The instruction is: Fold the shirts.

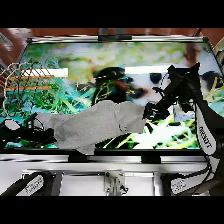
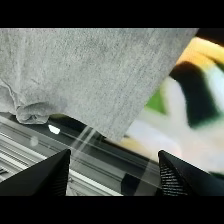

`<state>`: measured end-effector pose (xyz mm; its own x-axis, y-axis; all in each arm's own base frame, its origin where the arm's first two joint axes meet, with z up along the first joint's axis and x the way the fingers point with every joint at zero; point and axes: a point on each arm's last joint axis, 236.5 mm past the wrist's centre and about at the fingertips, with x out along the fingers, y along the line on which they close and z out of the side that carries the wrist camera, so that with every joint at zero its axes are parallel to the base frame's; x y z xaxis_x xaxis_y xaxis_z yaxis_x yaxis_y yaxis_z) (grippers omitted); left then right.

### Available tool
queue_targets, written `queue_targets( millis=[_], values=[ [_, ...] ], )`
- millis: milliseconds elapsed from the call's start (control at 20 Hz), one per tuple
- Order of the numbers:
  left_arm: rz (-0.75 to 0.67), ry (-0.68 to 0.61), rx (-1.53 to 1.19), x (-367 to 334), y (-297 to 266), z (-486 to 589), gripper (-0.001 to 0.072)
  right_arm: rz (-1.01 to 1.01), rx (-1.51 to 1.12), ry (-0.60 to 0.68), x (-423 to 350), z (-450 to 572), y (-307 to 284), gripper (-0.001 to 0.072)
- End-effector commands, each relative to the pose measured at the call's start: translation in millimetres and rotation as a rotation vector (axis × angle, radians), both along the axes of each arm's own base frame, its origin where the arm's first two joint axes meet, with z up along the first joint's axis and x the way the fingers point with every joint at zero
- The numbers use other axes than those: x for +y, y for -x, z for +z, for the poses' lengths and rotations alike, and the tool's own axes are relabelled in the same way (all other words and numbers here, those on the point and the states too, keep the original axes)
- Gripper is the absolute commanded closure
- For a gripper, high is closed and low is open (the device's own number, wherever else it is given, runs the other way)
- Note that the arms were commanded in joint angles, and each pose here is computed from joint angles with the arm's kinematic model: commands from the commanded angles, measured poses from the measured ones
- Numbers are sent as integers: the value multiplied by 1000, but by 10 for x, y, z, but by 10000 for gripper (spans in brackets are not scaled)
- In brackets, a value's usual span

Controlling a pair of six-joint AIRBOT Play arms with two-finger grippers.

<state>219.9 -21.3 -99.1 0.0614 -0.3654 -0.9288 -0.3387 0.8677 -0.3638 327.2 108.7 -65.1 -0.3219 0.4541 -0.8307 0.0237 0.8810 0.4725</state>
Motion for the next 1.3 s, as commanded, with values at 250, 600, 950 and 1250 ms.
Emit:
queue_targets(
  millis=[250,600,950,1250],
  values=[
    [-24,-46,-189,87,-372,478,669,62,85,37,405,-473,131,80],
    [-42,-35,-510,56,-1119,1551,668,42,-142,-20,630,-58,-335,642],
    [-272,32,-1469,-853,-1224,5334,668,-99,-1516,-161,594,4442,-1304,642],
    [-245,-15,-1802,-937,-289,6697,668,-396,-2309,-264,-109,7068,468,642]
  ],
)
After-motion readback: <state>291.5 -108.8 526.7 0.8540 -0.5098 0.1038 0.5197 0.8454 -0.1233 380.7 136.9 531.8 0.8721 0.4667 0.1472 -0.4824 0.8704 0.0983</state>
